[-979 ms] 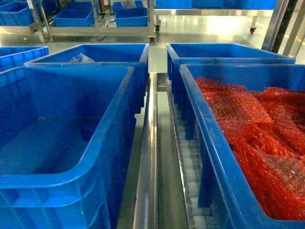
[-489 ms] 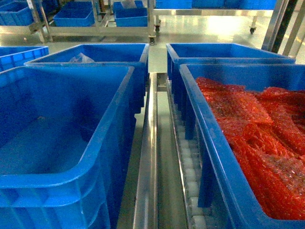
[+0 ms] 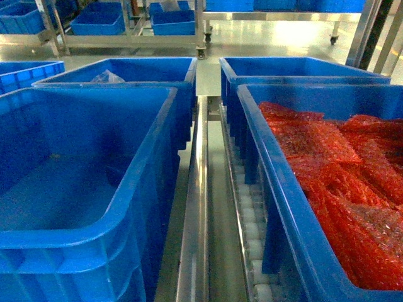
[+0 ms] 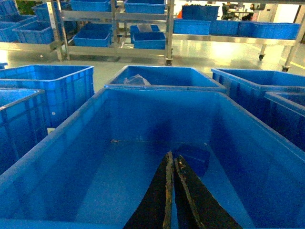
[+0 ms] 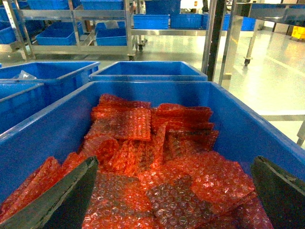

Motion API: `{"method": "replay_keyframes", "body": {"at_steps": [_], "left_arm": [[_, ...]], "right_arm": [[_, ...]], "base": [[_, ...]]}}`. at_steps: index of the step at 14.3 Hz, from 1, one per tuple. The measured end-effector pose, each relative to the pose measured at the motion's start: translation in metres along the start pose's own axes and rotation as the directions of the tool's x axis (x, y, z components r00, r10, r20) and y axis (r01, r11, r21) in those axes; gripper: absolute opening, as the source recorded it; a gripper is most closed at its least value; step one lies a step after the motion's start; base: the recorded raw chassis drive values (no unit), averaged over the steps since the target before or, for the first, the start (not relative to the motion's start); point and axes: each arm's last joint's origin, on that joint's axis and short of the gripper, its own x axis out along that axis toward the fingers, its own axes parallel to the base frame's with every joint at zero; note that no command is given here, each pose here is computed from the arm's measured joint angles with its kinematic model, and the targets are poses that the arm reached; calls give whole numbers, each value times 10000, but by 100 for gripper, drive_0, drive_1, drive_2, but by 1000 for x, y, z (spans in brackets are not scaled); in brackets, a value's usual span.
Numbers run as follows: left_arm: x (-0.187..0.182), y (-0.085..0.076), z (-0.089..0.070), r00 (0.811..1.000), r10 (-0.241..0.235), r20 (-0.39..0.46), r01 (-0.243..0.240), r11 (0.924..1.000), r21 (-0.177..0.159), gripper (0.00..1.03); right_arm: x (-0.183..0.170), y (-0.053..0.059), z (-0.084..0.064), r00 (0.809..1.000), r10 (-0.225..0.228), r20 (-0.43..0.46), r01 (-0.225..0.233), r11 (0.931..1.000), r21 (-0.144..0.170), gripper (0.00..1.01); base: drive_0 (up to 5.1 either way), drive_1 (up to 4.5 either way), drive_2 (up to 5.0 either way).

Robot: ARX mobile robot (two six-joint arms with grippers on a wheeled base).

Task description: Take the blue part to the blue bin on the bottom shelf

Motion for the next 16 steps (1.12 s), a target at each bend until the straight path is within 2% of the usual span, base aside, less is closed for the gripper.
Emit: {"method": "replay_keyframes", "body": {"at_steps": [3, 4, 5, 10, 14, 16], "left_arm": [[-4, 0, -1, 9999, 2, -107, -2, 10000, 0, 2], [-11, 0, -7, 9985, -11, -542, 11, 10000, 3, 2], [-13, 0, -2, 10000, -16, 46, 16, 10000, 11, 2], [-13, 0, -4, 9999, 2, -156, -2, 10000, 12, 2], [-13, 0, -4, 9999, 2, -153, -2, 10000, 12, 36], [-13, 0, -4, 9999, 2, -153, -2, 10000, 12, 58]], "right_arm": [[0, 0, 0, 10000, 0, 0, 0, 10000, 0, 98], [0, 0, 0, 10000, -4, -15, 4, 10000, -4, 98], [0, 0, 0, 10000, -4, 0, 4, 10000, 0, 98], [0, 0, 0, 10000, 0, 0, 0, 10000, 0, 98], [0, 0, 0, 10000, 0, -4, 0, 10000, 0, 98], [0, 0, 0, 10000, 0, -4, 0, 10000, 0, 98]], "base": [[0, 0, 0], [0, 0, 0], [0, 0, 0], [0, 0, 0], [0, 0, 0], [0, 0, 0]]}}
